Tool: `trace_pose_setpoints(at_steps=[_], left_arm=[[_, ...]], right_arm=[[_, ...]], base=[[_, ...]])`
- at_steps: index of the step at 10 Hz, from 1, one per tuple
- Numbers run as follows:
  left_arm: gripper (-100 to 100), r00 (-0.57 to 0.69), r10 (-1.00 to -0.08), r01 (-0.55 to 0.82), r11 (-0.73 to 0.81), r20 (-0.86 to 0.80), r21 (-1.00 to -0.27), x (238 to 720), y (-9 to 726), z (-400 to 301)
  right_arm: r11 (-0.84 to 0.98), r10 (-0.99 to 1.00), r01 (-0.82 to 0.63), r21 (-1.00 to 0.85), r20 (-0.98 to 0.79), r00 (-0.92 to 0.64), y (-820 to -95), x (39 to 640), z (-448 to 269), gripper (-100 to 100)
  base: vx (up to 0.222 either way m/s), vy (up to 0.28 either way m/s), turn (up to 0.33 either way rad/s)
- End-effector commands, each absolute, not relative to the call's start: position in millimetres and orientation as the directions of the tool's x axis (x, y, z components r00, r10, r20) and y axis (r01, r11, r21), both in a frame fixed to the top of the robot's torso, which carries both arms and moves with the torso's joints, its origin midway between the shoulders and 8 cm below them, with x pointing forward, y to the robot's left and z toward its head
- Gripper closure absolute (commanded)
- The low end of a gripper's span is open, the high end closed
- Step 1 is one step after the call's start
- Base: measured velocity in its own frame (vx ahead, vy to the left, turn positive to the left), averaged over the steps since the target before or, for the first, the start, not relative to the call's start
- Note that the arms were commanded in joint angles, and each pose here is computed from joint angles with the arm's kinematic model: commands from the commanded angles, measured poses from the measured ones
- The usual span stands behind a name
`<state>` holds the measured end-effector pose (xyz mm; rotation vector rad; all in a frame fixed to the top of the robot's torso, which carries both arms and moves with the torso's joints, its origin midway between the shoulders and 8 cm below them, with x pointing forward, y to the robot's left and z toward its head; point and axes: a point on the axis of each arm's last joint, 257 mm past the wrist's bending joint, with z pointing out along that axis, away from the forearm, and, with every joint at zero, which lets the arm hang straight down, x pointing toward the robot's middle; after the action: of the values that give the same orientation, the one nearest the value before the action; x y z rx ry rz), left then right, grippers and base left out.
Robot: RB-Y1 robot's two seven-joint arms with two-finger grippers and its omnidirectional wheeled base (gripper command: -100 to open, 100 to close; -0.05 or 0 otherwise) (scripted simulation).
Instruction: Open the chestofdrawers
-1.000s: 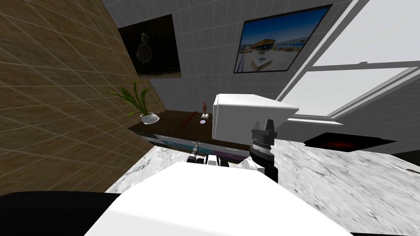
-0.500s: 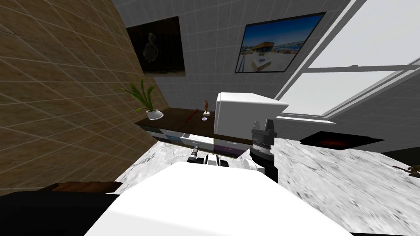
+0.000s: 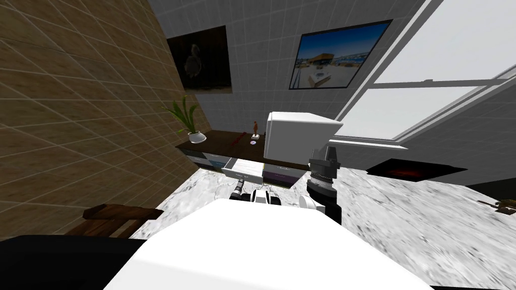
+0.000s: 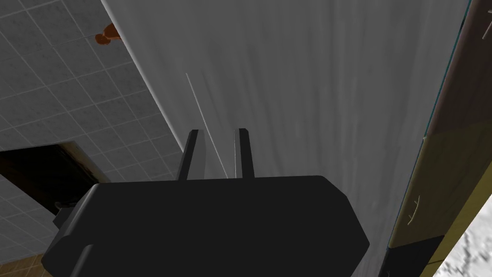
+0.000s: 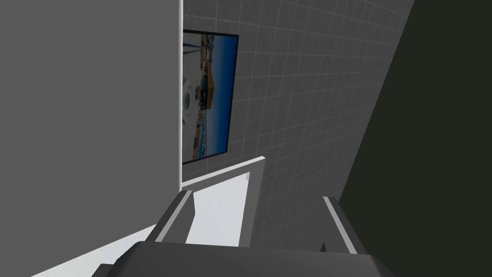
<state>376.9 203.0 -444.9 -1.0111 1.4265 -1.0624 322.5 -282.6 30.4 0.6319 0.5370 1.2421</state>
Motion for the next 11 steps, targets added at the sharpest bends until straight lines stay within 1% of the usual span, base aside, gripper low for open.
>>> trace_pose_setpoints(at_steps=[1, 5, 6, 7, 11], left_arm=[[100, -0.139, -0.959, -0.032, 0.253, -0.247, -0.967, 382, 197, -446], [100, -0.212, -0.945, 0.011, 0.252, -0.248, -0.968, 400, 181, -439], [100, -0.210, -0.945, 0.019, 0.251, -0.250, -0.968, 402, 181, -436], [-100, -0.212, -0.946, -0.020, 0.257, -0.247, -0.966, 404, 181, -444], [-100, -0.221, -0.944, -0.013, 0.254, -0.245, -0.967, 447, 168, -423]], right_arm=[[0.197, 0.970, -0.689, 0.698, -0.034, 0.242, -283, 323, 30, 0], [0.197, 0.970, -0.689, 0.698, -0.034, 0.243, -283, 322, 30, 0], [0.197, 0.970, -0.689, 0.698, -0.034, 0.243, -283, 322, 30, 0], [0.197, 0.970, -0.689, 0.698, -0.034, 0.242, -283, 323, 30, 0], [0.197, 0.970, -0.689, 0.698, -0.034, 0.242, -283, 323, 30, 0]], base=[[-0.082, -0.019, 0.264], [-0.107, -0.029, 0.218], [-0.068, -0.008, 0.060], [-0.048, 0.008, 0.022], [-0.096, 0.018, 0.033]])
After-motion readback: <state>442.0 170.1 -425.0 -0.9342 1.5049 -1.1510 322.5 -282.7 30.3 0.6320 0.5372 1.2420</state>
